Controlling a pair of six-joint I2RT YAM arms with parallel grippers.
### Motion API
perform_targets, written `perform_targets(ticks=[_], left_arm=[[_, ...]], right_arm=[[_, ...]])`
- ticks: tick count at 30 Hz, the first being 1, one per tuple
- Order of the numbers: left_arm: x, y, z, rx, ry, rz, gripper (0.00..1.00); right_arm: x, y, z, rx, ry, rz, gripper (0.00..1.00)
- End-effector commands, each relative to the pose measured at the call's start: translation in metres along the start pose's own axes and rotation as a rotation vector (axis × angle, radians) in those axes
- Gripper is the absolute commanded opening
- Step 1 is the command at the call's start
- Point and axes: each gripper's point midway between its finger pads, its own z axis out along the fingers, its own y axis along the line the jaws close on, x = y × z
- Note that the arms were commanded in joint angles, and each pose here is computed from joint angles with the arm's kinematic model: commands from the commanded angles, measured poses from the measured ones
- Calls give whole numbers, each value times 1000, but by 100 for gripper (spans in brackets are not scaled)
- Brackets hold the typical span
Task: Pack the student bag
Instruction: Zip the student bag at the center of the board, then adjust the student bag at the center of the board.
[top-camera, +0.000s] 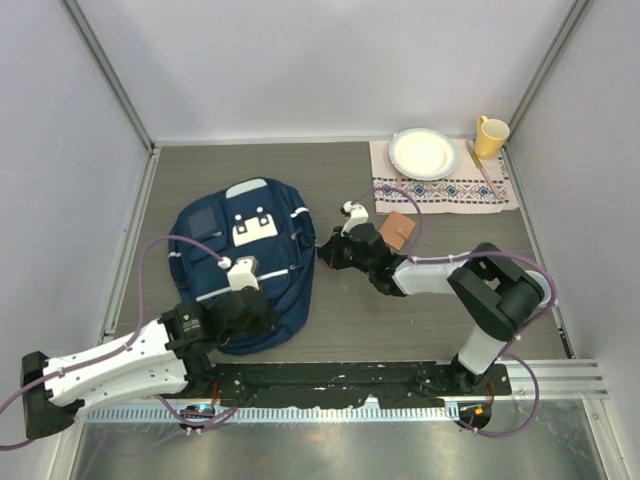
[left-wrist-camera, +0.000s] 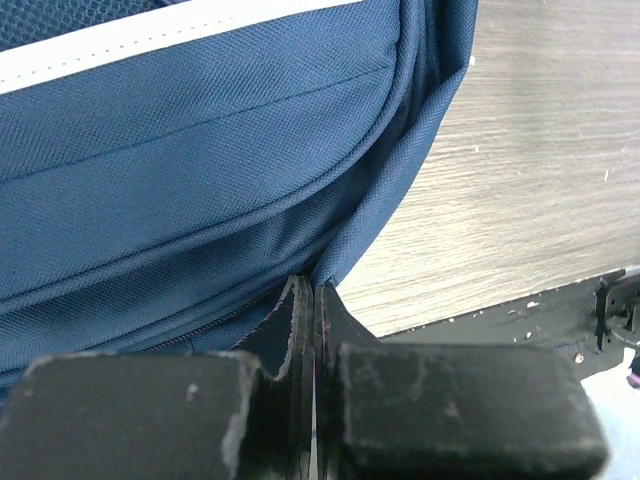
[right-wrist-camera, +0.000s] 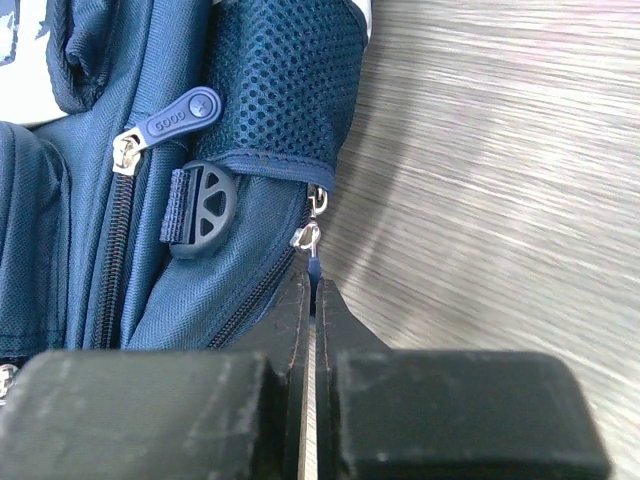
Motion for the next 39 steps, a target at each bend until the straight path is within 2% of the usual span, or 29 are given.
perform_targets(ticks=[1, 4, 6, 8, 10, 11, 12, 13, 14, 16, 19, 20, 21, 23, 24, 25, 27, 31, 32, 36, 38, 39], left_arm=[[-3, -24, 12, 65, 0, 123, 0], [0, -41, 23, 86, 26, 183, 0], [0, -44, 29, 71, 29, 198, 1], [-2, -43, 35, 41, 22, 206, 4], [-9, -30, 35, -28, -7, 211, 5], [-14, -27, 33, -49, -26, 197, 10], [-16, -23, 31, -70, -37, 182, 16], [-18, -13, 29, -109, -54, 182, 27], [-22, -10, 24, -99, -75, 163, 50], [-27, -6, 19, -98, -111, 130, 57], [-40, -4, 4, -55, -176, 56, 66], [-45, -3, -2, -32, -206, 28, 86], [-48, -4, -6, -16, -219, 13, 90], [-50, -3, -10, -1, -233, -16, 93], [-52, -3, -13, 11, -239, -29, 94], [-50, -1, -13, 3, -231, -33, 95], [-46, -2, -12, 7, -209, -33, 95], [-31, -7, -5, -1, -132, -50, 95], [-27, -8, -4, -4, -114, -55, 95], [-12, -10, 6, -8, -57, -105, 95], [-3, -7, 12, -10, -39, -120, 96], [-4, -10, 14, 9, -46, -136, 96]], right_arm=[[-72, -56, -39, 246, -290, 39, 1], [-66, -67, -57, 288, -294, 45, 1], [-54, -66, -61, 271, -249, 33, 2], [-50, -60, -65, 237, -234, 31, 6], [-40, -60, -72, 214, -210, 22, 7], [-44, -55, -78, 196, -226, 19, 8], [-40, -55, -82, 190, -209, 12, 13], [-38, -52, -83, 176, -190, -14, 25], [-40, -51, -86, 179, -185, -22, 33], [-47, -48, -93, 185, -181, -30, 50], [-64, -43, -96, 195, -186, -27, 61], [-68, -44, -95, 208, -183, -8, 63], [-80, -40, -92, 214, -170, 6, 64], [-80, -42, -77, 180, -102, 53, 67], [-95, -37, -72, 152, -113, 75, 67], [-92, -44, -61, 165, -90, 102, 68], [-111, -32, -51, 71, -99, 144, 69], [-113, -43, -16, 86, -45, 183, 70], [-102, -51, -4, 103, -11, 194, 70], [-102, -56, 16, 89, 11, 247, 70], [-94, -60, 22, 94, 32, 272, 66], [-88, -64, 26, 96, 48, 286, 58]])
